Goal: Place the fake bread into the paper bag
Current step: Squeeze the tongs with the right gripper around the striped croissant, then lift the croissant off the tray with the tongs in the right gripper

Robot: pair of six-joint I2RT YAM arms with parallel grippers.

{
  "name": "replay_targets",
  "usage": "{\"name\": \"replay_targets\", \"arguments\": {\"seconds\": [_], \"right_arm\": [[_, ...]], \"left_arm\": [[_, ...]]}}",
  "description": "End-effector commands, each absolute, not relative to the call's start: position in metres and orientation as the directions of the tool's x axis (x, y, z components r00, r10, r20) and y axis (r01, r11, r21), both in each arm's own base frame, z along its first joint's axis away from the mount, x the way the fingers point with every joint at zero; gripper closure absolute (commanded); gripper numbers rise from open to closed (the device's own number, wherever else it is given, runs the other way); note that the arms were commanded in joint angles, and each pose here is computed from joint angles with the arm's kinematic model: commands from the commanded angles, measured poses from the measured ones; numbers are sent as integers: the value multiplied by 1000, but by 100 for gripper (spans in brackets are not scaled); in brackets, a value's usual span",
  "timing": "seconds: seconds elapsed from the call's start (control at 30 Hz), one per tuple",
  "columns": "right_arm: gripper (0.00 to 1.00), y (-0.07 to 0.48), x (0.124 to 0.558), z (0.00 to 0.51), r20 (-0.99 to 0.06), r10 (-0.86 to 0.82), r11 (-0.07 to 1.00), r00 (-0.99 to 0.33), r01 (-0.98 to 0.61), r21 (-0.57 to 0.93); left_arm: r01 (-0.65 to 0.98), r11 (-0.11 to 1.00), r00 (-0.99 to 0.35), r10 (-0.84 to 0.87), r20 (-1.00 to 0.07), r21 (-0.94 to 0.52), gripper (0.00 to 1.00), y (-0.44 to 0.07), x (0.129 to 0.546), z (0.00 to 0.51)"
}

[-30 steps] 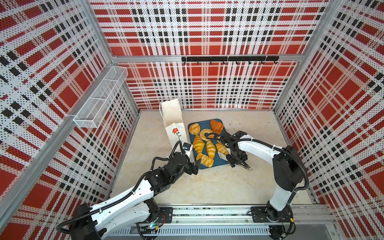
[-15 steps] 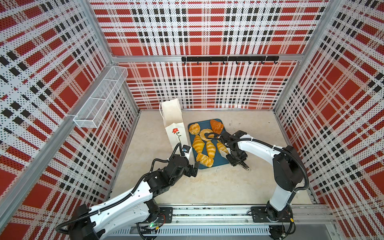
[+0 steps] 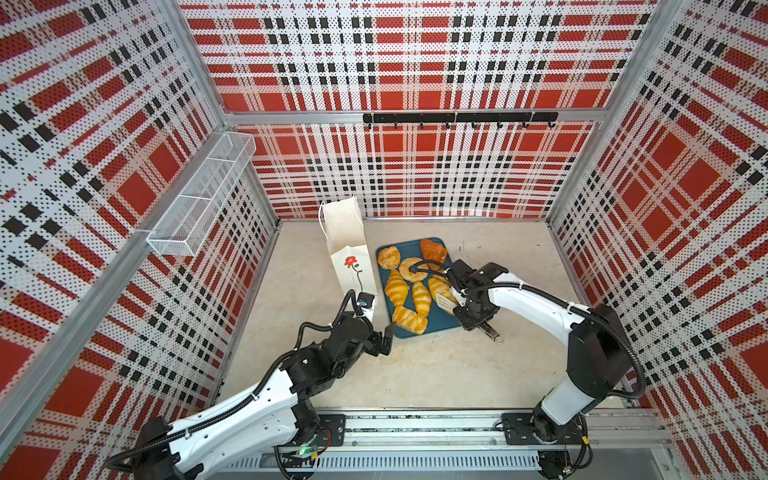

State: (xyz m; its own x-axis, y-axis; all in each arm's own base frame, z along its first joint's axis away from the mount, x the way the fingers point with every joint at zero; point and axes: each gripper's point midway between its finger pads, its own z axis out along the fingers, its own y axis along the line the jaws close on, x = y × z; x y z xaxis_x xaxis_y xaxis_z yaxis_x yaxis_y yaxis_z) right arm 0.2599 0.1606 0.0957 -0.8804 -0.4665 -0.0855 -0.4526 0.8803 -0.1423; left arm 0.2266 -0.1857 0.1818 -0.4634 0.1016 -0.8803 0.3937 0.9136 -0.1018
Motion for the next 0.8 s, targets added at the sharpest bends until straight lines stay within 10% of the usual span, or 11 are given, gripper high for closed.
{"name": "replay_targets", "arguments": {"seconds": [0.0, 0.77], "right_arm": [[64, 166, 264, 105, -152, -494, 869, -856, -480, -123], [66, 226, 280, 164, -501, -455, 787, -736, -596, 160]], "left_arm": [[338, 936, -454, 73, -888, -96, 1, -173, 227, 182], [295, 952, -344, 30, -938, -78, 1, -166, 235, 224]]}}
